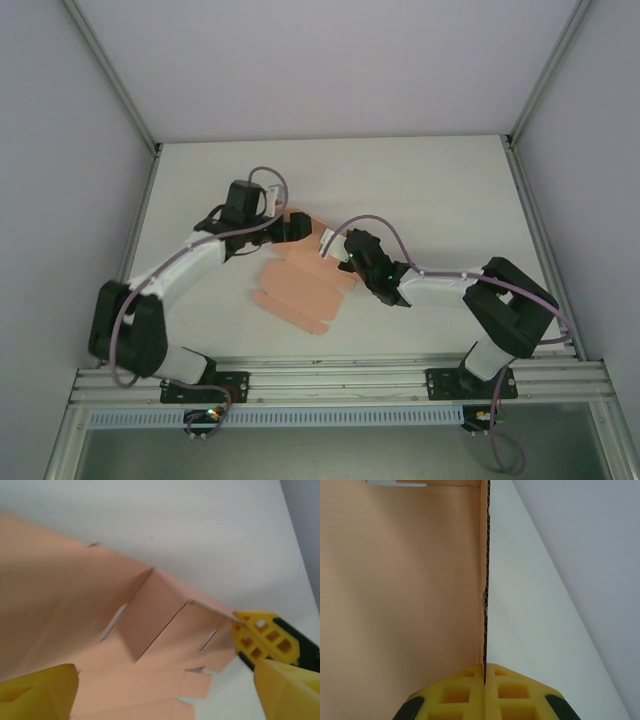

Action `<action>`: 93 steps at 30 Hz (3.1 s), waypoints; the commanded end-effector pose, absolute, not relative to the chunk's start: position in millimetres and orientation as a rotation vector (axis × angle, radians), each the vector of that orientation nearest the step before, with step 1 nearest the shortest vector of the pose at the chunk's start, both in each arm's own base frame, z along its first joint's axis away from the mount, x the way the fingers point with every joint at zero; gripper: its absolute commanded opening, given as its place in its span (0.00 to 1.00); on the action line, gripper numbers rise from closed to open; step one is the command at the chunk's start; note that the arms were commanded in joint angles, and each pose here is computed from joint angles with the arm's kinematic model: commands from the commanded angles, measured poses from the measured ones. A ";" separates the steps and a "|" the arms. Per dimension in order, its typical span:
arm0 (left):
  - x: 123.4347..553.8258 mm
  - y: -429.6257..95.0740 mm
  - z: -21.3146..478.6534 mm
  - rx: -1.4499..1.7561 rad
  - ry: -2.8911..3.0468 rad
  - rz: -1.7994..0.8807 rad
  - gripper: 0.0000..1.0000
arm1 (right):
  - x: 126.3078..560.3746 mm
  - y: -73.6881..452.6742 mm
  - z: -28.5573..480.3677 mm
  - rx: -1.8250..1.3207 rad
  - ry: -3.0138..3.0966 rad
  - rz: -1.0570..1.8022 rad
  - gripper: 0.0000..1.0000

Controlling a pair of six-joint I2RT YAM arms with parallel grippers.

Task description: Assemble paper box

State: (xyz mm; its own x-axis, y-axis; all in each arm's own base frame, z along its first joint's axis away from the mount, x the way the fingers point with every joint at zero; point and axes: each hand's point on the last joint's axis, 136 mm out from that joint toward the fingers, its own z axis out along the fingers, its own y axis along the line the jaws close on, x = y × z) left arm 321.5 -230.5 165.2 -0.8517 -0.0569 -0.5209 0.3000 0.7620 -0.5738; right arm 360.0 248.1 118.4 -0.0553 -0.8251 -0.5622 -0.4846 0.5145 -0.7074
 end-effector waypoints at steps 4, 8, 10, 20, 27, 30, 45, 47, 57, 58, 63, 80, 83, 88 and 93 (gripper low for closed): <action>300.7 -128.7 131.5 -0.116 2.521 -0.486 1.00 | 359.6 236.4 134.1 -1.062 1.696 -0.430 0.00; 296.8 -96.8 105.2 -0.242 2.576 -0.393 1.00 | 357.1 237.2 136.3 -1.063 1.692 -0.409 0.00; 300.8 -96.9 96.9 -0.254 2.586 -0.415 1.00 | 355.5 238.3 137.2 -1.064 1.691 -0.395 0.00; 329.5 -154.1 88.4 -0.046 2.508 -0.760 1.00 | 348.5 246.6 138.9 -1.073 1.688 -0.300 0.00; 320.7 -194.6 92.7 0.164 2.448 -0.935 0.98 | 351.0 251.3 136.3 -1.057 1.680 -0.269 0.00; 316.4 -197.9 81.2 0.176 2.478 -0.943 0.92 | 350.9 255.7 135.0 -1.053 1.678 -0.236 0.00; 316.3 -224.3 73.6 0.230 2.410 -1.125 0.25 | 350.0 261.9 138.6 -1.026 1.658 -0.151 0.00; 317.0 -224.1 74.8 0.231 2.401 -1.116 0.14 | 350.0 261.7 139.3 -1.020 1.657 -0.138 0.00; 319.6 -216.7 75.9 0.216 2.396 -1.037 0.00 | 345.8 255.8 145.4 -1.049 1.650 -0.157 0.00; 318.6 -216.8 76.2 0.221 2.397 -1.036 0.00 | 345.0 255.0 145.3 -1.054 1.651 -0.161 0.00; 317.7 -209.4 84.4 0.216 2.413 -0.972 0.26 | 347.1 248.0 148.6 -1.104 1.634 -0.252 0.00; 364.7 -90.2 155.9 -0.245 2.352 -0.462 1.00 | 377.1 252.2 174.1 -1.339 1.262 -0.752 0.00; 385.2 -83.9 150.3 -0.285 2.355 -0.485 1.00 | 378.4 258.4 174.8 -1.322 1.191 -0.804 0.00; 411.4 -92.7 126.6 -0.236 2.401 -0.504 1.00 | 385.0 259.8 159.1 -1.332 1.167 -0.876 0.00; 421.2 -117.6 105.8 -0.145 2.437 -0.637 0.94 | 384.0 262.0 158.2 -1.315 1.196 -0.832 0.00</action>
